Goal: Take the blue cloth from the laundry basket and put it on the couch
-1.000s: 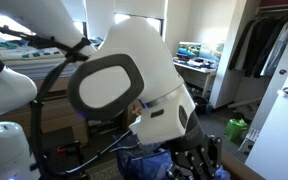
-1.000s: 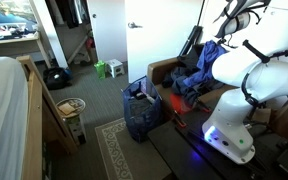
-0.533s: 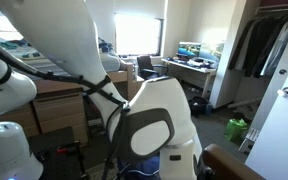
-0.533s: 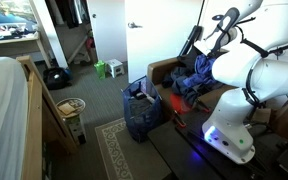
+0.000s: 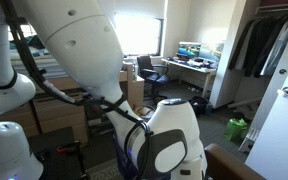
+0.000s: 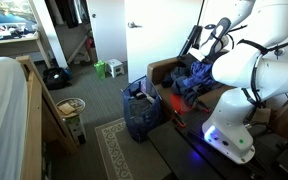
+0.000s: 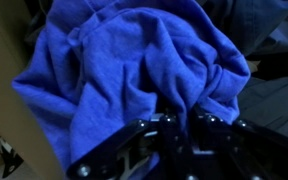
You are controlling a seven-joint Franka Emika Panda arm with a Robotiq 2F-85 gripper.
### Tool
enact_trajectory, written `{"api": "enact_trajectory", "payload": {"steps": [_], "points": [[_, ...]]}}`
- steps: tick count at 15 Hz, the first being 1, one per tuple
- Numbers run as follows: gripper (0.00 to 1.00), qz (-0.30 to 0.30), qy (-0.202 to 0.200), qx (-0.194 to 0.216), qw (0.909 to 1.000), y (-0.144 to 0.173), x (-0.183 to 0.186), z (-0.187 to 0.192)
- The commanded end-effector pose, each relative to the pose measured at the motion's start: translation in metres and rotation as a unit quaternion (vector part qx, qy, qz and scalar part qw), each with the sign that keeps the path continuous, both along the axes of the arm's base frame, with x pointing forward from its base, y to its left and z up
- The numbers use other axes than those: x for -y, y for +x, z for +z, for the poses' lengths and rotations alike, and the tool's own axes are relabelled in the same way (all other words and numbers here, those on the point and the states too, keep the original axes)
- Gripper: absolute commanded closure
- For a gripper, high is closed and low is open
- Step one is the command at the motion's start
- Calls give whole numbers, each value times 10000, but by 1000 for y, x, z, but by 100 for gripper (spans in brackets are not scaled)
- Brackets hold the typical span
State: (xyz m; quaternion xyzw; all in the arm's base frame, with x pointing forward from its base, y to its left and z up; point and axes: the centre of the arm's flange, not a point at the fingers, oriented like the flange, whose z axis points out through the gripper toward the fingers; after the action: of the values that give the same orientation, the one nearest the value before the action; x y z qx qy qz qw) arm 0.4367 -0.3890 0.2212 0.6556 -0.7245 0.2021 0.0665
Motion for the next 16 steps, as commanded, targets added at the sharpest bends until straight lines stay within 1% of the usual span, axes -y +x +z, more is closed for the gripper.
{"api": "enact_trajectory", "payload": {"steps": [1, 2, 7, 8, 10, 11, 14, 16], "points": [[47, 77, -276, 145, 9995, 12, -17, 29], [38, 80, -354, 125, 9993, 13, -26, 41], [2, 568, -656, 347, 9956, 21, -79, 100], [0, 720, -712, 393, 9941, 21, -92, 110], [0, 1105, -737, 435, 9902, 22, -120, 126], [0, 1440, -684, 461, 9861, 20, -136, 133], [0, 2279, -726, 469, 9698, 16, -185, 147], [0, 2800, -737, 492, 9559, 11, -214, 153]]}}
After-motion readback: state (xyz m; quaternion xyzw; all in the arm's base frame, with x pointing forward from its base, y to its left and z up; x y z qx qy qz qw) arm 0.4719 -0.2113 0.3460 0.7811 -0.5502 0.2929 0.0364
